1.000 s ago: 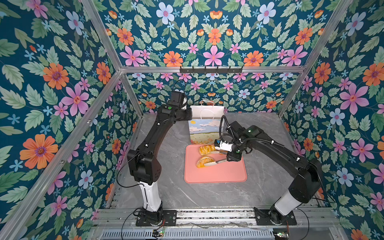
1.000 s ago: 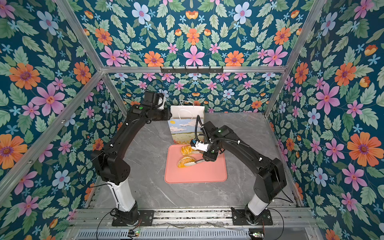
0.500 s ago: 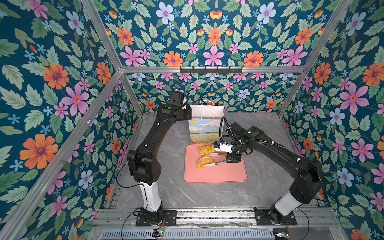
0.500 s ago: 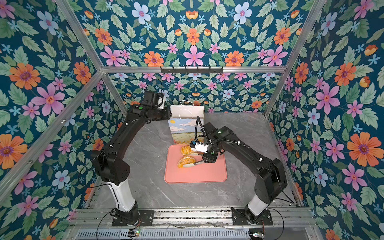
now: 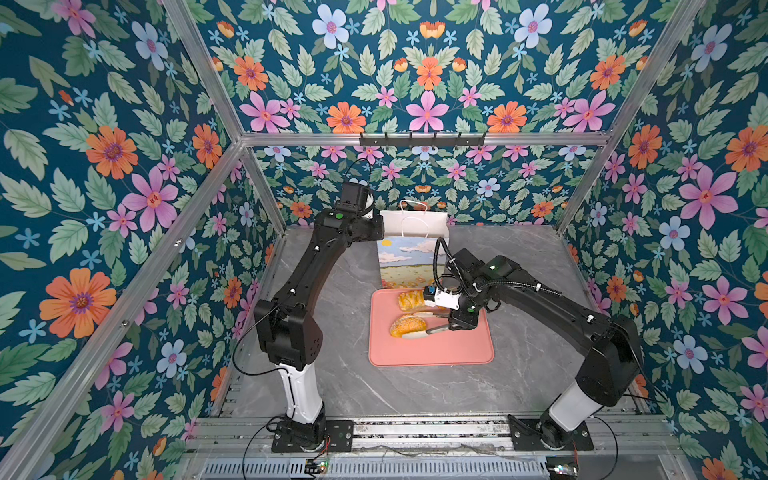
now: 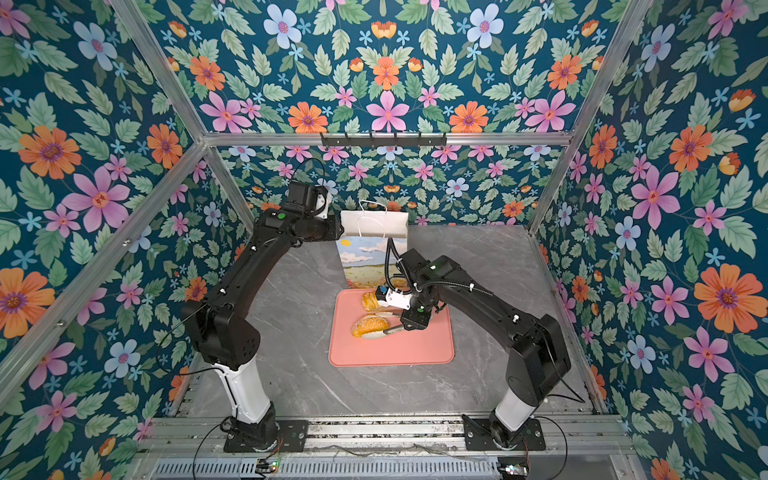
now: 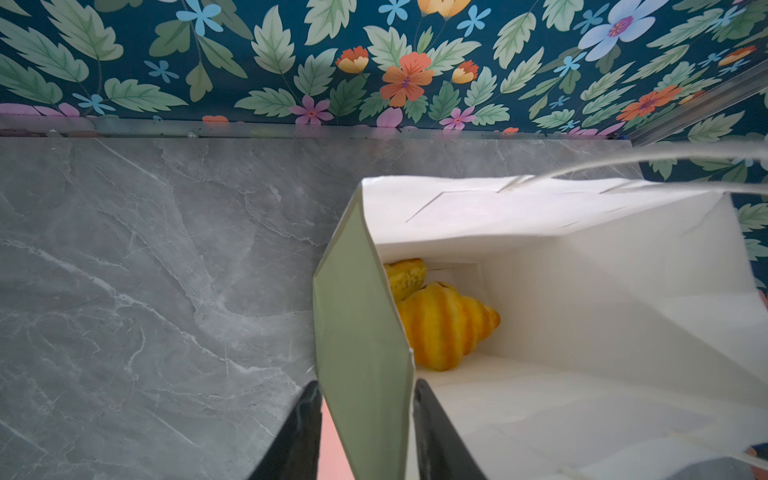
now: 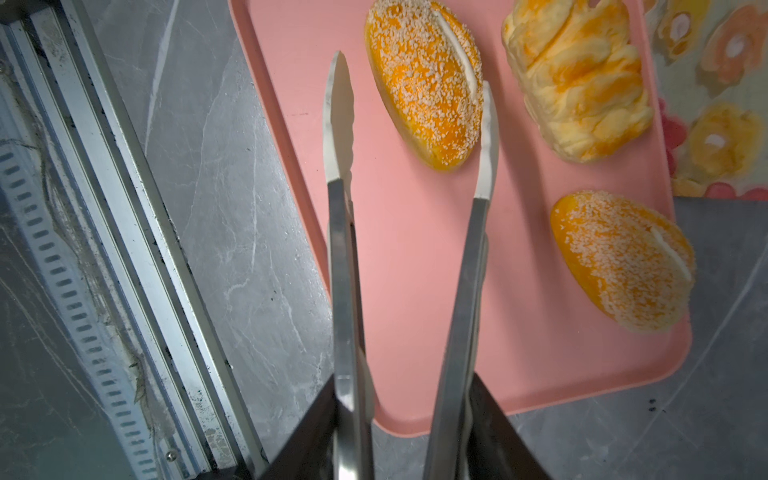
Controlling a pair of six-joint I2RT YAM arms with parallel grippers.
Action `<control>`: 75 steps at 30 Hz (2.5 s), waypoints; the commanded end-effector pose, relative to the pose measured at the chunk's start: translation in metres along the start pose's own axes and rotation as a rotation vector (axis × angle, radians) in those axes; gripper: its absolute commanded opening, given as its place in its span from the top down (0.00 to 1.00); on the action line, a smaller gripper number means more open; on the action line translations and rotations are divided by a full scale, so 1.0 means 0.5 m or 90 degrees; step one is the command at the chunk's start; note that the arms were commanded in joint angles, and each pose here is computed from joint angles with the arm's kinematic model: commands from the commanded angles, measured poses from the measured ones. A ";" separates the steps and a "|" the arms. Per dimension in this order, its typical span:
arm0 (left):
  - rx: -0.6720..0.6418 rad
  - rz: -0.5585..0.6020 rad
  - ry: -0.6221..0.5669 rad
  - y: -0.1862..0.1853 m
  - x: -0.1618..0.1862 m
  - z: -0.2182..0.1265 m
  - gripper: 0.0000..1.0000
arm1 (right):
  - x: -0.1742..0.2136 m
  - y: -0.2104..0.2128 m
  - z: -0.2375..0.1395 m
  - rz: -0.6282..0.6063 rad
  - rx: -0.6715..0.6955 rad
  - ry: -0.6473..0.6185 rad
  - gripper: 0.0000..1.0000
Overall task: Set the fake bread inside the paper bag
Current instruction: 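Position the open tongs around the sesame roll farthest from the robot, then squeeze the tongs shut on the sesame roll with the right gripper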
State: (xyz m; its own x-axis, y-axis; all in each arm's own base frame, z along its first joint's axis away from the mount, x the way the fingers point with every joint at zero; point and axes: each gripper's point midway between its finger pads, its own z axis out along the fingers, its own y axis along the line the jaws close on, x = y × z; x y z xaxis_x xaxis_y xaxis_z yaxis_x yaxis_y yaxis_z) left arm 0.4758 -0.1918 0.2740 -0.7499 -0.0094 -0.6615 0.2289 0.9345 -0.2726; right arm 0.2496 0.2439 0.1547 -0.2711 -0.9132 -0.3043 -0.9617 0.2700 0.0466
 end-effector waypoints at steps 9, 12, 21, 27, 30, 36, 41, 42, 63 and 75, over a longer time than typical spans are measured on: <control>0.012 -0.005 -0.006 -0.006 -0.003 -0.003 0.62 | -0.021 0.058 -0.011 -0.025 -0.001 0.018 0.56; 0.011 -0.004 -0.006 -0.006 -0.002 -0.004 0.62 | -0.021 0.050 -0.014 -0.019 0.016 0.023 0.56; 0.013 -0.005 -0.008 -0.007 -0.003 -0.007 0.62 | -0.019 0.021 -0.001 -0.019 0.044 0.061 0.53; 0.012 -0.005 -0.009 -0.006 -0.003 -0.009 0.62 | -0.043 0.033 -0.002 -0.040 0.013 0.034 0.52; 0.011 -0.003 -0.009 -0.007 -0.004 -0.011 0.62 | -0.051 0.032 0.000 -0.045 0.007 0.031 0.52; 0.011 -0.002 -0.011 -0.007 -0.006 -0.012 0.62 | -0.059 0.030 0.008 -0.052 -0.004 0.034 0.52; 0.013 -0.001 -0.010 -0.008 -0.008 -0.010 0.62 | -0.062 0.027 0.017 -0.058 -0.004 0.035 0.52; 0.013 -0.002 -0.009 -0.008 -0.007 -0.009 0.62 | -0.062 0.027 0.019 -0.059 -0.006 0.036 0.52; 0.009 -0.003 -0.015 -0.007 -0.014 -0.013 0.58 | -0.065 0.030 0.026 -0.056 -0.020 0.040 0.60; 0.013 -0.005 -0.050 -0.014 -0.041 -0.044 0.56 | -0.064 0.037 0.005 -0.054 -0.011 0.021 0.68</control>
State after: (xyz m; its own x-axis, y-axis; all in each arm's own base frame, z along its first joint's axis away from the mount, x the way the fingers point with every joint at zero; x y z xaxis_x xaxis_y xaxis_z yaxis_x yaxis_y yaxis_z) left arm 0.4731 -0.1921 0.2933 -0.7260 -0.0301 -0.6871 0.2364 0.9273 -0.2904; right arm 0.2441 0.2776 0.1576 -0.2003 -0.9458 -0.2557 -0.9796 0.1980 0.0346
